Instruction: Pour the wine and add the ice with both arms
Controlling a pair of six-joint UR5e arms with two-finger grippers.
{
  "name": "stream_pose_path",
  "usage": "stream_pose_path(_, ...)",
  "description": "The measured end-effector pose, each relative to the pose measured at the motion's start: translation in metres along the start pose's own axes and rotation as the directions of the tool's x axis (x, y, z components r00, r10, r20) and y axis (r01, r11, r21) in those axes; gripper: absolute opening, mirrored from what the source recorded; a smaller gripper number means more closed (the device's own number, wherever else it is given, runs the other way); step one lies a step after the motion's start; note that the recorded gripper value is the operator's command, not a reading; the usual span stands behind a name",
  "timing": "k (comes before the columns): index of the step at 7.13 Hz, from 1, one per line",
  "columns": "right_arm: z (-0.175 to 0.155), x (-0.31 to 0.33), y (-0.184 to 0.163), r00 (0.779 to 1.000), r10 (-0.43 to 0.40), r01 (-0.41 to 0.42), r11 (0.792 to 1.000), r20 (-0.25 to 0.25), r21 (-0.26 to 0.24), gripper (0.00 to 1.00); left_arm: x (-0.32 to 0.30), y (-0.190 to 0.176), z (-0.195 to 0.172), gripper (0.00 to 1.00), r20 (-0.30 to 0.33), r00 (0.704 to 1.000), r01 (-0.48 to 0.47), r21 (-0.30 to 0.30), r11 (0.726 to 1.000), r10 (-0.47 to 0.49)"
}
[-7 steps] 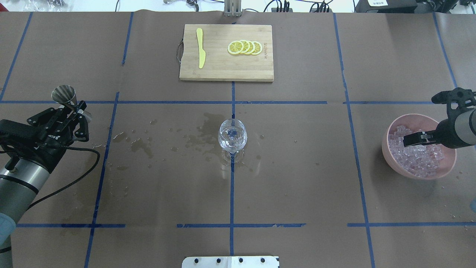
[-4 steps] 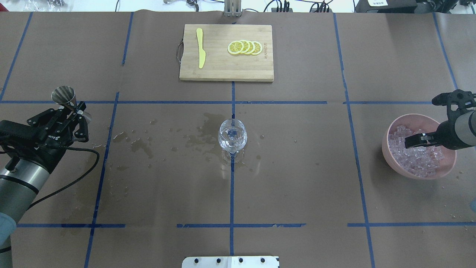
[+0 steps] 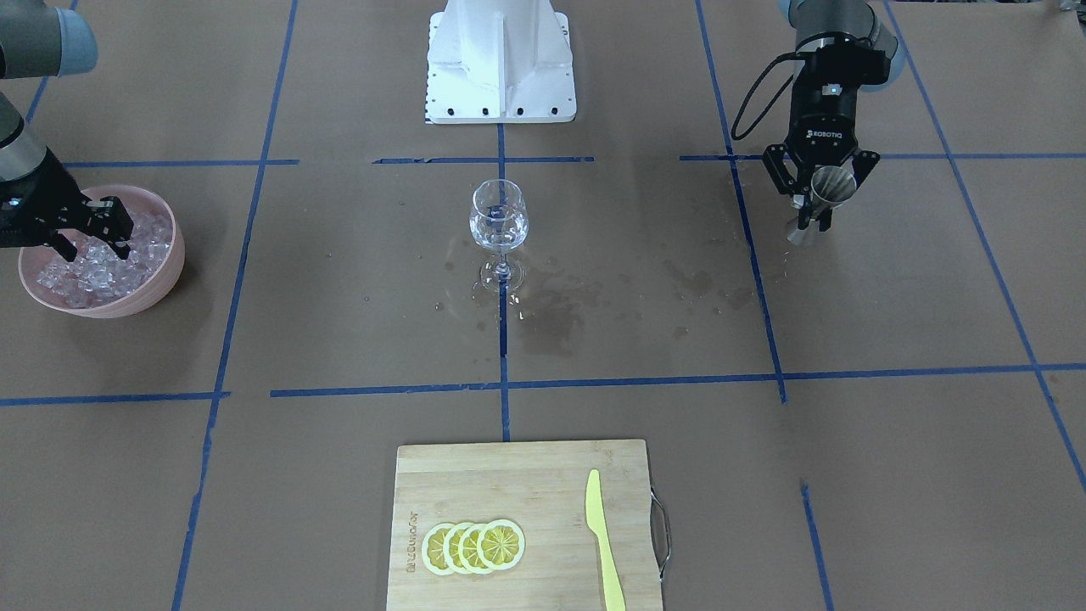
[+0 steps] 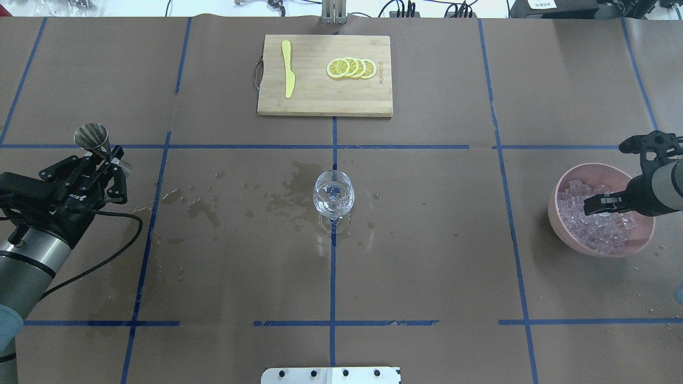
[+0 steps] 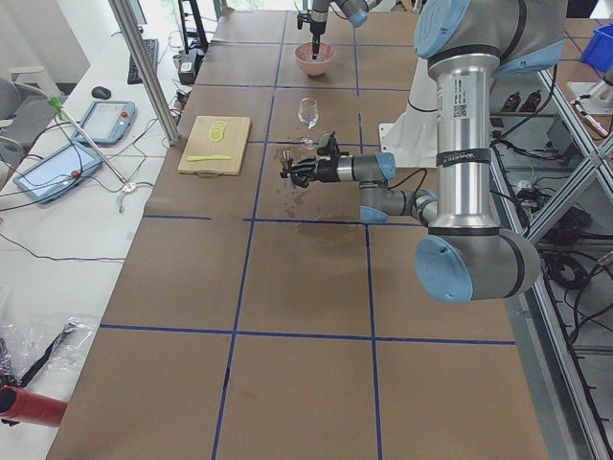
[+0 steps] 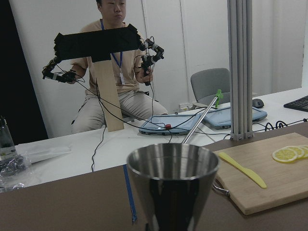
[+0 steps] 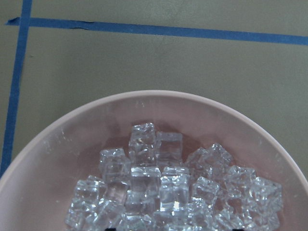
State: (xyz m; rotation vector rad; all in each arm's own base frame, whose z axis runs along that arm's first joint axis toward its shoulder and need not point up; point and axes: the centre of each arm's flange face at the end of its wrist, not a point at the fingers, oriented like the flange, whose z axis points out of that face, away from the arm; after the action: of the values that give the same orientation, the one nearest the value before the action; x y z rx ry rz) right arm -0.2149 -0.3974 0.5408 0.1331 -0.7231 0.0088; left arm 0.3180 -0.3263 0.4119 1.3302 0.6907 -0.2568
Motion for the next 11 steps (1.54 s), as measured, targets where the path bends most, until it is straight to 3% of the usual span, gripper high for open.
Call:
stream_pose_path(2,0.001,0.0,0.001,1.0,-0.001,0.001,1.0,0.002,-0.006,0.52,0.0,0.001,0.0,0.0,-0.001,1.0,-0.002,-0.002,1.0,0.002)
stream_pose_path(4,0.001,0.0,0.003,1.0,-0.002,0.002,1.0,0.004,-0.012,0.42,0.0,0.001,0.0,0.0,-0.002,1.0,-0.002,-0.004,1.0,0.002)
stream_pose_path(6,0.001,0.002,0.003,1.0,-0.003,0.003,1.0,0.002,-0.014,0.09,0.001,0.001,0.0,0.0,-0.004,1.0,-0.002,-0.006,1.0,0.002)
stream_pose_path(7,0.001,0.003,0.004,1.0,-0.003,0.003,1.0,0.002,-0.014,0.0,0.001,0.001,0.0,0.0,-0.004,1.0,-0.003,-0.006,1.0,0.003)
stream_pose_path(11,-0.012,-0.001,0.002,1.0,-0.003,0.003,1.0,0.023,-0.006,0.0,0.001,0.003,0.001,0.0,-0.002,1.0,0.0,-0.008,1.0,0.0)
